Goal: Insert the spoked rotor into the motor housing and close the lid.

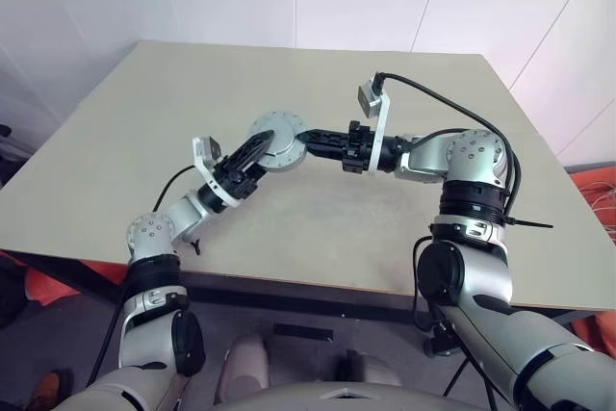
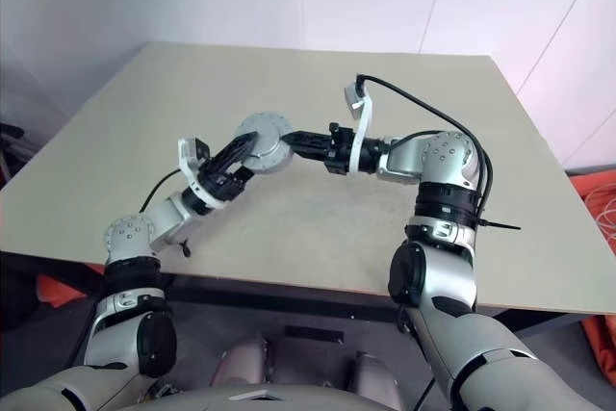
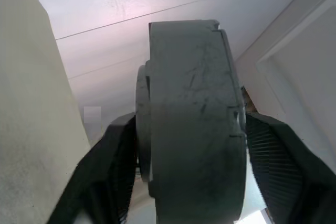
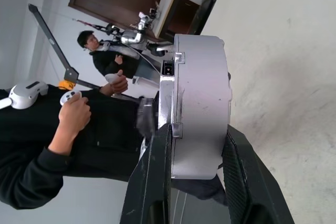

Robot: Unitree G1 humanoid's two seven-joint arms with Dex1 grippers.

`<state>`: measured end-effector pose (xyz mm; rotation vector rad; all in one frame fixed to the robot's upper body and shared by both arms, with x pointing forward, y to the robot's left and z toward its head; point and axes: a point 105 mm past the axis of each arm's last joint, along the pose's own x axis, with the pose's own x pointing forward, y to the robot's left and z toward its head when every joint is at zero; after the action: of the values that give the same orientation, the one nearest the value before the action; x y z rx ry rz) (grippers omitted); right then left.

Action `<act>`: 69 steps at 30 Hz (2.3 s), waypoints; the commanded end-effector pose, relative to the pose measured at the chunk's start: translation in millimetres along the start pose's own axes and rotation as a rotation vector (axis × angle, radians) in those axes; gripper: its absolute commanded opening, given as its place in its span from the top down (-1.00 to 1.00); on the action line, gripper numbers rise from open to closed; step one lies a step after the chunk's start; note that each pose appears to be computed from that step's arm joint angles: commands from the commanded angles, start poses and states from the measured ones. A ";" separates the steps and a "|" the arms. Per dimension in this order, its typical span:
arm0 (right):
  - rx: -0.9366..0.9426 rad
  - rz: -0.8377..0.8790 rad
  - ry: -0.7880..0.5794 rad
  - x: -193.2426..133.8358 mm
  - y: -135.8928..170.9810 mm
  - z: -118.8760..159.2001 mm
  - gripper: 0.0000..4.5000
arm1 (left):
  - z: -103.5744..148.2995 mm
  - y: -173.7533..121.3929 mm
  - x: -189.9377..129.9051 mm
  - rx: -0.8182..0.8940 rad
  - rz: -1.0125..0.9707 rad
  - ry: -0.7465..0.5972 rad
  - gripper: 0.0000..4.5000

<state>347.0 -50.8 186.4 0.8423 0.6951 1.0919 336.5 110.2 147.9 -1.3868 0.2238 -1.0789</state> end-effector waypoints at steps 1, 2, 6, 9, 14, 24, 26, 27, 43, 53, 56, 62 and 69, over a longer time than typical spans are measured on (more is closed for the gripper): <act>-0.075 0.079 -0.018 -0.6 24.7 8.2 0.51 | 6.0 -15.5 4.4 0.033 -0.063 -0.008 0.08; -0.075 0.077 -0.018 -0.5 24.5 8.1 0.51 | 6.6 -16.1 4.6 0.034 -0.066 -0.010 0.08; -0.080 0.052 -0.009 -0.5 21.4 7.4 0.51 | 6.5 -17.9 4.3 0.037 -0.073 -0.010 0.08; -0.157 0.014 0.000 -1.7 19.7 6.0 0.51 | 8.2 -21.6 3.1 0.040 -0.087 -0.012 0.08; -0.140 0.049 -0.025 -2.4 22.6 10.1 0.51 | 8.2 -25.5 0.5 0.043 -0.097 -0.004 0.08; -0.156 0.054 -0.005 -0.2 24.3 4.9 -0.72 | 4.8 -29.1 1.6 0.042 -0.114 0.008 0.08; -0.142 0.062 0.003 -0.7 25.0 3.5 -1.00 | 4.4 -29.4 1.7 0.042 -0.116 0.009 0.08; -0.131 0.060 0.003 -1.0 24.2 3.5 -1.00 | 4.2 -29.8 1.7 0.042 -0.118 0.010 0.08; -0.892 -0.200 -0.064 -25.2 -17.2 13.6 -1.00 | 82.1 -20.0 -36.4 0.286 0.137 -0.363 0.08; -0.909 -0.117 -0.031 -22.1 -10.6 7.8 -1.00 | 129.3 -2.7 -54.9 0.198 0.253 -0.752 0.08; -0.904 -0.114 -0.030 -23.3 -9.8 8.1 -1.00 | 142.6 6.0 -69.6 0.192 0.317 -0.858 0.08; -0.900 -0.108 -0.031 -24.0 -8.1 7.9 -1.00 | 154.8 16.4 -81.1 0.144 0.349 -0.965 0.08; -0.901 -0.106 -0.029 -23.5 -6.9 8.2 -1.00 | 153.4 32.7 -82.3 0.057 0.410 -0.986 0.08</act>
<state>352.8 -80.5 162.9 0.0726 0.2451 1.1029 407.6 262.8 92.6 -1.5709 -0.1609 0.0446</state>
